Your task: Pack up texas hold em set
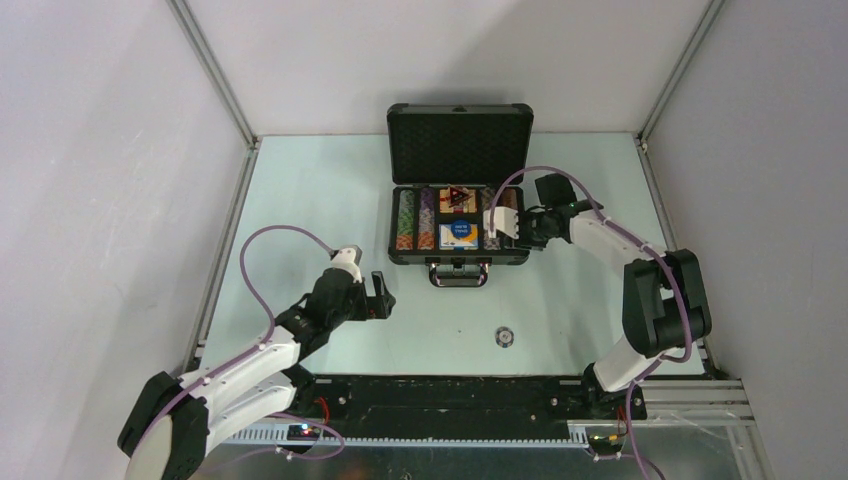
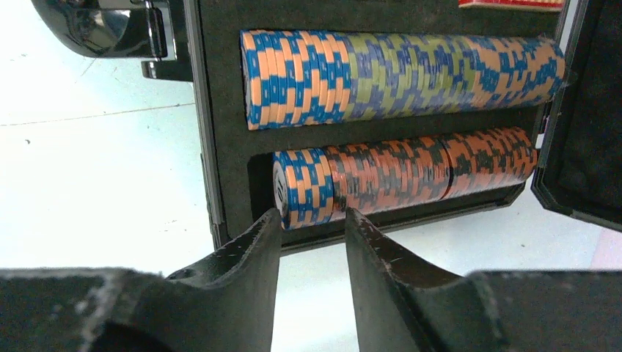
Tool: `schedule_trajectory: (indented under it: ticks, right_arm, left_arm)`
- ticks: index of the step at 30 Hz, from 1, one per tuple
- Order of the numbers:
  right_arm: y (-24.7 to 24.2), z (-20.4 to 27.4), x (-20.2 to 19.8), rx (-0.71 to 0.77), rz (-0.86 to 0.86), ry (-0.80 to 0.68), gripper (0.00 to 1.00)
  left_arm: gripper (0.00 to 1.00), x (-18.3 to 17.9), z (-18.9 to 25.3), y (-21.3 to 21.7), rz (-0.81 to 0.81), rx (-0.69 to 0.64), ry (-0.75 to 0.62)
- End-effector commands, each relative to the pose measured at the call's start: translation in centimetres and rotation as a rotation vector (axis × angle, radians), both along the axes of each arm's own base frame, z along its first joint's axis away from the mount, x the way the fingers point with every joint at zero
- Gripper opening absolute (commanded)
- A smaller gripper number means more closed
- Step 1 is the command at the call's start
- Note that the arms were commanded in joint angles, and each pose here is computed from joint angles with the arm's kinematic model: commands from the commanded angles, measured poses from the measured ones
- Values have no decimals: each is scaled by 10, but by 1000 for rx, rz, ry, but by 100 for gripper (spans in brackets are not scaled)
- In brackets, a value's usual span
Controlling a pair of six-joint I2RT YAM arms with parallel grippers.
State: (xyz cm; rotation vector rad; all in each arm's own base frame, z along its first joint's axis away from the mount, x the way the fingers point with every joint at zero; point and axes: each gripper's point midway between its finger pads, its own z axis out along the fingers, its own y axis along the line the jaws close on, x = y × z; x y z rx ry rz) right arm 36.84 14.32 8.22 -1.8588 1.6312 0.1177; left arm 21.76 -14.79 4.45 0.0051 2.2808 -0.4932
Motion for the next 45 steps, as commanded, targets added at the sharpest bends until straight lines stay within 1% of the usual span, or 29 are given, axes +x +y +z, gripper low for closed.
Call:
schedule_trajectory:
  ticks: [1,8,13,15,17,20,21,22,23,24,25,26,27,28,29,31,32,33,34,35,36,37,38,39,40,41,42,44,45]
  right_arm:
    - [-1,13,3,10,-3,-17,43]
    - [2,14,2,34,1,-11,45]
    - [4,32,5,68,-6,-55,46]
    - [6,41,5,94,-13,-68,49]
    - [11,53,3,138,-18,-80,51]
    - [22,81,6,246,-61,-116,51]
    - [26,85,3,280,-71,-115,53]
    - [30,106,8,354,-108,-161,54]
    - [33,105,4,386,-131,-156,58]
    - [39,135,11,507,-200,-213,60]
    - [41,150,21,577,-255,-296,64]
    - [42,158,15,683,-358,-244,65]
    - [44,171,16,733,-406,-271,65]
    - [46,180,11,807,-477,-231,66]
    - [46,190,8,885,-596,-205,66]
    - [48,198,-5,968,-728,-139,66]
    - [49,199,-10,994,-787,-121,69]
    - [46,198,-20,1053,-885,-35,71]
    - [43,197,-24,1080,-951,-8,79]
    - [39,191,-35,1102,-1031,78,85]
    - [33,187,-39,1106,-1086,95,97]
    - [27,178,-50,1098,-1155,149,98]
    - [19,173,-52,1085,-1211,140,99]
    - [9,163,-61,1057,-1287,162,99]
    - [-7,149,-67,1000,-1376,141,99]
    - [-15,148,-71,1003,-1421,134,99]
    - [-28,139,-77,957,-1485,109,99]
    - [-41,134,-87,924,-1539,97,99]
    - [-43,133,-90,913,-1540,98,99]
  left_arm:
    - [98,15,23,-8,-14,-28,-69]
    - [98,15,22,-8,-14,-28,-68]
    - [98,15,23,-8,-14,-28,-69]
    - [98,16,24,-9,-14,-30,-72]
    - [98,15,22,-8,-14,-28,-68]
    - [98,15,23,-8,-14,-29,-70]
    - [98,16,23,-8,-13,-29,-70]
    - [99,15,23,-8,-13,-28,-69]
    - [99,15,23,-8,-13,-28,-70]
    - [98,15,23,-8,-13,-28,-69]
    - [98,15,23,-8,-13,-27,-69]
    - [98,15,23,-8,-13,-27,-70]
    - [98,15,23,-8,-13,-28,-70]
    - [98,16,23,-8,-12,-28,-72]
    - [98,15,23,-8,-13,-28,-71]
    - [98,16,24,-9,-14,-30,-73]
    - [98,16,24,-8,-14,-30,-74]
    - [98,16,24,-8,-13,-31,-74]
    - [98,16,24,-8,-13,-29,-74]
    - [98,16,24,-8,-12,-30,-73]
    - [98,16,24,-8,-11,-30,-73]
    - [98,16,24,-8,-11,-30,-74]
    - [98,16,24,-8,-12,-30,-74]
    - [98,16,24,-8,-10,-29,-73]
    - [98,16,24,-8,-11,-29,-72]
    - [98,16,23,-8,-9,-26,-71]
    - [98,16,23,-8,-9,-25,-69]
    - [98,17,23,-8,-10,-25,-69]
    - [98,17,23,-8,-9,-24,-68]
